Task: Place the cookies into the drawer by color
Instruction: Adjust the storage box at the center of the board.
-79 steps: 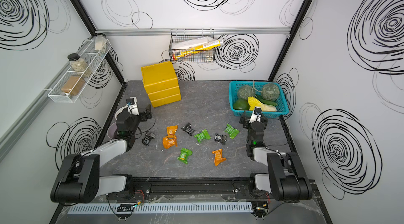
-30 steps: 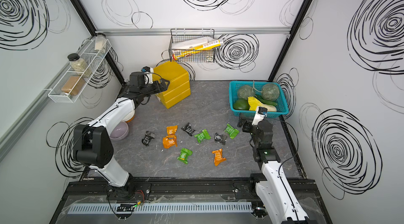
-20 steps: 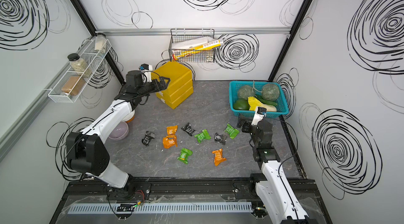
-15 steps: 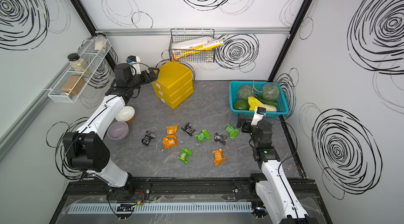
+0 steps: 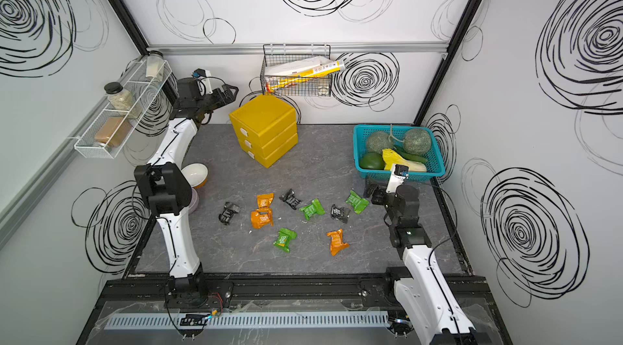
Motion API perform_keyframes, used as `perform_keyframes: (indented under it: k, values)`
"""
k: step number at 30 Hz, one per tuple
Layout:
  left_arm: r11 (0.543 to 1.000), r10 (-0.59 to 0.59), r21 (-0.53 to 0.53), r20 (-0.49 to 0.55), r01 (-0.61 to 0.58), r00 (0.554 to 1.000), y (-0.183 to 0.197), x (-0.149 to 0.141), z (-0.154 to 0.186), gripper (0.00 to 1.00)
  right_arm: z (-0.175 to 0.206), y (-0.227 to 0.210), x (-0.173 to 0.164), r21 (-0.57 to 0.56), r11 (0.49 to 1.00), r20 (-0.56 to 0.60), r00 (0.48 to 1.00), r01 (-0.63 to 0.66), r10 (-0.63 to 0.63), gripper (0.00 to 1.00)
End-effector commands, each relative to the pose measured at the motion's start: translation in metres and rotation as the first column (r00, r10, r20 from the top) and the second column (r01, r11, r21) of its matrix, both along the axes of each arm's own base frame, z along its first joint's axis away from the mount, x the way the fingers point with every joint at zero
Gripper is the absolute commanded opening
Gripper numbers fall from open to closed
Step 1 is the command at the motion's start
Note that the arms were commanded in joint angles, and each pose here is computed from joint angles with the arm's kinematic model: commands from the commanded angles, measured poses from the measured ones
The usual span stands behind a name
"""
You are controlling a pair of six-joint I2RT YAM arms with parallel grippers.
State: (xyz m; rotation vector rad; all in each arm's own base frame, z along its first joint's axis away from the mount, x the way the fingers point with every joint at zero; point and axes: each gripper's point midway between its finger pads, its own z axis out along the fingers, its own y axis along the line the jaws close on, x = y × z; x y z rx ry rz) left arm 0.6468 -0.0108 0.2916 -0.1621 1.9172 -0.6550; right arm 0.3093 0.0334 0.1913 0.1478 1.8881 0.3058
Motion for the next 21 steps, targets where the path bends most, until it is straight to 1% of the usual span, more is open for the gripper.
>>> perform_keyframes:
  k: [1, 4, 6, 9, 12, 15, 17, 19, 21]
  values:
    - [0.996, -0.09, -0.03, -0.014, 0.089, 0.996, -0.019, 0.001, -0.009, 0.99, 0.011, 0.006, 0.003, 0.007, 0.999, 0.013, 0.999, -0.031, 0.031, 1.0]
    - [0.992, -0.122, -0.031, -0.047, 0.12, 0.991, -0.027, -0.001, -0.027, 0.99, 0.009, 0.009, 0.004, 0.011, 0.999, 0.007, 0.999, -0.048, 0.048, 1.0]
    - [0.991, -0.135, -0.035, -0.076, 0.132, 0.988, -0.031, -0.004, -0.039, 0.98, 0.009, 0.016, 0.004, 0.008, 0.996, 0.008, 0.996, -0.094, 0.094, 1.0]
    - [0.985, -0.169, -0.057, -0.116, 0.164, 0.979, -0.039, -0.011, -0.052, 0.96, 0.008, 0.03, 0.006, 0.033, 0.985, 0.011, 0.986, -0.169, 0.169, 0.98]
    - [0.979, -0.201, -0.073, -0.135, 0.193, 0.97, -0.047, -0.017, -0.055, 0.96, 0.015, 0.043, 0.011, 0.074, 0.97, 0.02, 0.973, -0.23, 0.229, 0.96]
    - [0.972, -0.229, -0.092, -0.142, 0.218, 0.963, -0.058, -0.027, -0.058, 0.96, 0.029, 0.055, 0.024, 0.137, 0.956, 0.025, 0.966, -0.259, 0.258, 0.95]
    - [0.964, -0.261, -0.099, -0.156, 0.248, 0.953, -0.071, -0.036, -0.061, 0.96, 0.041, 0.068, 0.034, 0.159, 0.946, 0.04, 0.959, -0.282, 0.28, 0.95]
    - [0.954, -0.298, -0.091, -0.16, 0.287, 0.941, -0.085, -0.047, -0.06, 0.92, 0.053, 0.086, 0.045, 0.168, 0.936, 0.06, 0.95, -0.311, 0.305, 0.95]
    - [0.956, -0.292, -0.081, -0.171, 0.282, 0.941, -0.091, -0.056, -0.062, 0.92, 0.06, 0.101, 0.058, 0.19, 0.924, 0.064, 0.943, -0.333, 0.327, 0.95]
